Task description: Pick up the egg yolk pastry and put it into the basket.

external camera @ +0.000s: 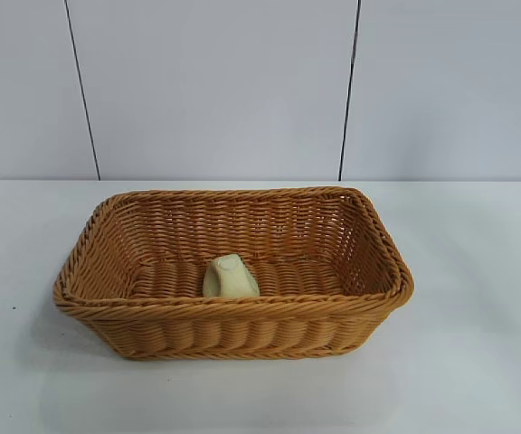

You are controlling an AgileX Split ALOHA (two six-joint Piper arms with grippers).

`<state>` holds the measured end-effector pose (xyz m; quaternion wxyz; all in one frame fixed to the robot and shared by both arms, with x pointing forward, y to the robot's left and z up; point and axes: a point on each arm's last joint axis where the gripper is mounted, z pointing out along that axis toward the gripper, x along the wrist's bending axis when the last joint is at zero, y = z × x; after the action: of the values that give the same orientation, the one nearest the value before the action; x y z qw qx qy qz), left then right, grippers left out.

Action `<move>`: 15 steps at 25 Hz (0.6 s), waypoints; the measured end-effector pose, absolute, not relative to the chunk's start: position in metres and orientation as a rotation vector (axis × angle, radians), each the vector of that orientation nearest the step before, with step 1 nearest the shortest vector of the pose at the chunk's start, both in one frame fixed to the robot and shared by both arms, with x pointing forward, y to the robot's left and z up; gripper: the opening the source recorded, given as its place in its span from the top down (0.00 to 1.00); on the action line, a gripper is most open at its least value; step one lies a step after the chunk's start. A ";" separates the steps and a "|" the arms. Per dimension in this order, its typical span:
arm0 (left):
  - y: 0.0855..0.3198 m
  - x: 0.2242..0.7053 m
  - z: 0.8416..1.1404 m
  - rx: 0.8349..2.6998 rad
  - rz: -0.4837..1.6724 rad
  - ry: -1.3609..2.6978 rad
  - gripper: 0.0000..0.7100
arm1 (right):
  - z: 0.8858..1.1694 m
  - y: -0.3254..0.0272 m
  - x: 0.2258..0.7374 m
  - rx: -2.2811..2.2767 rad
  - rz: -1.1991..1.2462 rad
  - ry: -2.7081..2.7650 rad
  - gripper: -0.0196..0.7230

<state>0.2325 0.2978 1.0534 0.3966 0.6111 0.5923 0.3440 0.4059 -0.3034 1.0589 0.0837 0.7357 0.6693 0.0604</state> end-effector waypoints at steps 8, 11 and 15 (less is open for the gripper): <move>0.298 0.233 1.053 1.548 0.872 1.501 0.06 | 1.047 -0.299 0.334 2.020 0.538 1.845 0.04; 0.298 0.233 1.053 1.548 0.872 1.501 0.06 | 1.038 -0.299 0.312 1.941 0.607 1.815 0.04; 0.298 0.233 1.053 1.548 0.872 1.501 0.06 | 1.046 -0.298 0.289 1.815 0.755 1.719 0.04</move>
<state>0.2325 0.2978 1.0534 0.3966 0.6111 0.5923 0.3440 0.2894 -0.2982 1.0461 0.2621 0.6707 0.6352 0.2791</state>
